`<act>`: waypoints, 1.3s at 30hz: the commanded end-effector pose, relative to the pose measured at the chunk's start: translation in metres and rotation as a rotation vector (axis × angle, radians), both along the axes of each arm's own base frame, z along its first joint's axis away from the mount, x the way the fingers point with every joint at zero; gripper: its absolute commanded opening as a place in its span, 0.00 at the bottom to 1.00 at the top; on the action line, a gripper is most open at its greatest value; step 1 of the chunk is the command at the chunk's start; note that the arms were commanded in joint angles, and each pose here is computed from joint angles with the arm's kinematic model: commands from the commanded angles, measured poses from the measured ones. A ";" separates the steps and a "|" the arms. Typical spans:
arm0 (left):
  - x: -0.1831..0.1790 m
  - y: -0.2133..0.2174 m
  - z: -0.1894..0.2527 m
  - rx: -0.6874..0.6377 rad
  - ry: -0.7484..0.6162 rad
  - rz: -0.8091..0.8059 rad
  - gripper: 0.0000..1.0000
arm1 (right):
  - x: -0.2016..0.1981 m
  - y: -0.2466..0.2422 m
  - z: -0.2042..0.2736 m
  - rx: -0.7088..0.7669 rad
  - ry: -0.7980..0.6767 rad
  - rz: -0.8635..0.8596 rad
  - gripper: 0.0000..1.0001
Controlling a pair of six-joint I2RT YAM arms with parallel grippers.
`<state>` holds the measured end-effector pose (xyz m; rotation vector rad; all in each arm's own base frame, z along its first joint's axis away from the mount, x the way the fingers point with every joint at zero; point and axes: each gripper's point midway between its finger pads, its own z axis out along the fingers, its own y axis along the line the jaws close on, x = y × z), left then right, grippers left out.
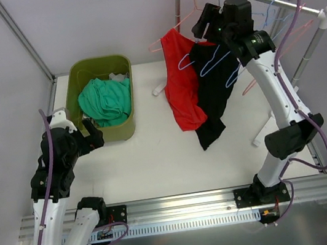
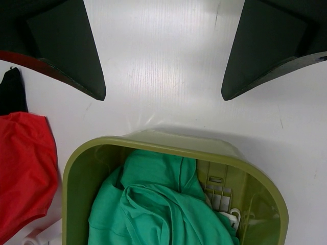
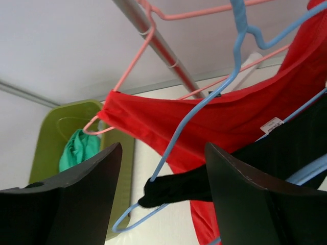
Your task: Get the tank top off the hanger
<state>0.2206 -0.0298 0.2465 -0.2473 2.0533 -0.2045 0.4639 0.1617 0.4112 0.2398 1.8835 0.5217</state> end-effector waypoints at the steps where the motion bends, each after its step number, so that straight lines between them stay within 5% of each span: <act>1: 0.007 -0.006 0.004 -0.005 -0.025 -0.033 0.99 | 0.014 -0.016 0.008 -0.067 -0.051 -0.140 0.69; 8: 0.006 -0.011 0.002 -0.013 -0.013 -0.061 0.99 | 0.021 -0.014 -0.006 -0.058 -0.037 -0.206 0.32; 14: 0.006 -0.015 0.000 -0.021 -0.006 -0.084 0.99 | 0.016 -0.009 0.003 -0.034 -0.067 -0.218 0.23; 19: 0.005 -0.019 0.000 -0.032 -0.008 -0.106 0.99 | 0.011 -0.008 0.008 -0.004 -0.071 -0.219 0.00; 39: 0.006 -0.022 0.000 -0.038 -0.002 -0.117 0.99 | -0.063 -0.001 0.067 0.112 -0.200 -0.066 0.00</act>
